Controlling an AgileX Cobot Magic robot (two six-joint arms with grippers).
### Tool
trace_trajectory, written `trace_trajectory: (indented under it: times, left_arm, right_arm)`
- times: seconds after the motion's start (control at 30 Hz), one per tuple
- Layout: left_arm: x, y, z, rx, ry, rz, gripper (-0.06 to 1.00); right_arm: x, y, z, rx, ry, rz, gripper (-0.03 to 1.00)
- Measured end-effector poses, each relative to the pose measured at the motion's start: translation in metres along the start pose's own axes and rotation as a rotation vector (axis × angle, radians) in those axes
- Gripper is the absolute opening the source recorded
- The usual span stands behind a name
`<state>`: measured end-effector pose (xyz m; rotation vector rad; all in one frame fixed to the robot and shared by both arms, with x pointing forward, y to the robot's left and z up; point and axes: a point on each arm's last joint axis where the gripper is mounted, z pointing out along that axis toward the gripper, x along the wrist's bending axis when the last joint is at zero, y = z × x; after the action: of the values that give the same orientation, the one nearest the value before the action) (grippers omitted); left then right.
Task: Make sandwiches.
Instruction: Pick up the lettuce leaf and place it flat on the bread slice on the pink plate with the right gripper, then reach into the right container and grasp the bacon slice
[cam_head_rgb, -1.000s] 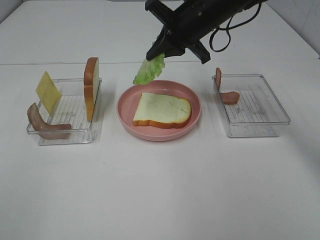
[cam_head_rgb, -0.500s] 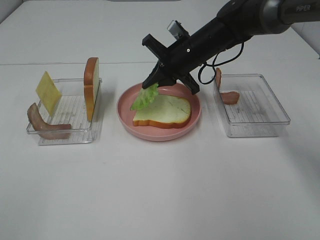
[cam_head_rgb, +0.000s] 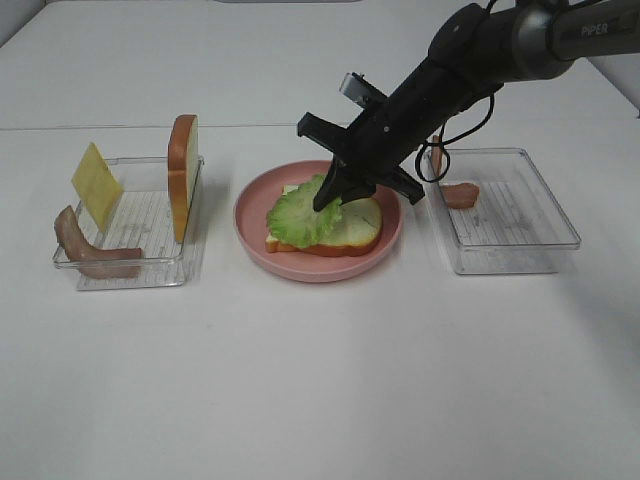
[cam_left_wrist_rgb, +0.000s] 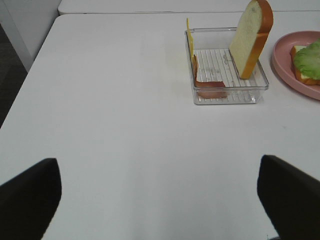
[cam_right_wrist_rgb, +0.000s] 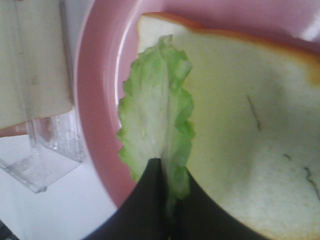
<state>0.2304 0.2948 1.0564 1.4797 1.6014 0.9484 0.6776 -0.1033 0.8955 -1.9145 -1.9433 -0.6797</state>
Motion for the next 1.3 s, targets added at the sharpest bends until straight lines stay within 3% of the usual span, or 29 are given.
trace_trajectory:
  times: [0.2, 0.27, 0.3, 0.33, 0.37, 0.43, 0.73, 0.93, 1.13, 1.23, 1.3]
  left_arm:
    - [0.0, 0.0, 0.0, 0.0, 0.0, 0.0, 0.99]
    - [0.0, 0.0, 0.0, 0.0, 0.0, 0.0, 0.99]
    - [0.0, 0.0, 0.0, 0.0, 0.0, 0.0, 0.99]
    - [0.0, 0.0, 0.0, 0.0, 0.0, 0.0, 0.99]
    - [0.0, 0.0, 0.0, 0.0, 0.0, 0.0, 0.99]
    - [0.0, 0.0, 0.0, 0.0, 0.0, 0.0, 0.99]
    - [0.0, 0.0, 0.0, 0.0, 0.0, 0.0, 0.99]
    - [0.0, 0.0, 0.0, 0.0, 0.0, 0.0, 0.99]
    - [0.0, 0.0, 0.0, 0.0, 0.0, 0.0, 0.99]
    - [0.0, 0.0, 0.0, 0.0, 0.0, 0.0, 0.99]
    - [0.0, 0.0, 0.0, 0.0, 0.0, 0.0, 0.99]
  right_arm:
    - [-0.002, 0.0, 0.0, 0.001, -0.026, -0.006, 0.06]
    - [-0.001, 0.001, -0.003, -0.015, -0.034, -0.015, 0.28]
    - [-0.001, 0.001, -0.003, -0.015, -0.034, -0.015, 0.28]
    - [0.0, 0.002, -0.006, -0.027, -0.038, -0.025, 0.42]
    - [0.0, 0.002, -0.006, -0.027, -0.038, -0.025, 0.42]
    - [0.003, 0.003, -0.012, -0.037, -0.041, -0.037, 0.59]
    - [0.003, 0.001, -0.026, -0.027, -0.127, -0.102, 0.68]
    - [0.016, -0.002, -0.062, -0.058, -0.198, -0.172, 0.69]
    - [0.033, -0.009, -0.101, -0.078, -0.219, -0.209, 0.83]
    - [0.034, -0.011, -0.105, -0.077, -0.227, -0.211, 0.84]
    - [0.037, -0.015, -0.125, -0.101, -0.292, -0.182, 0.86]
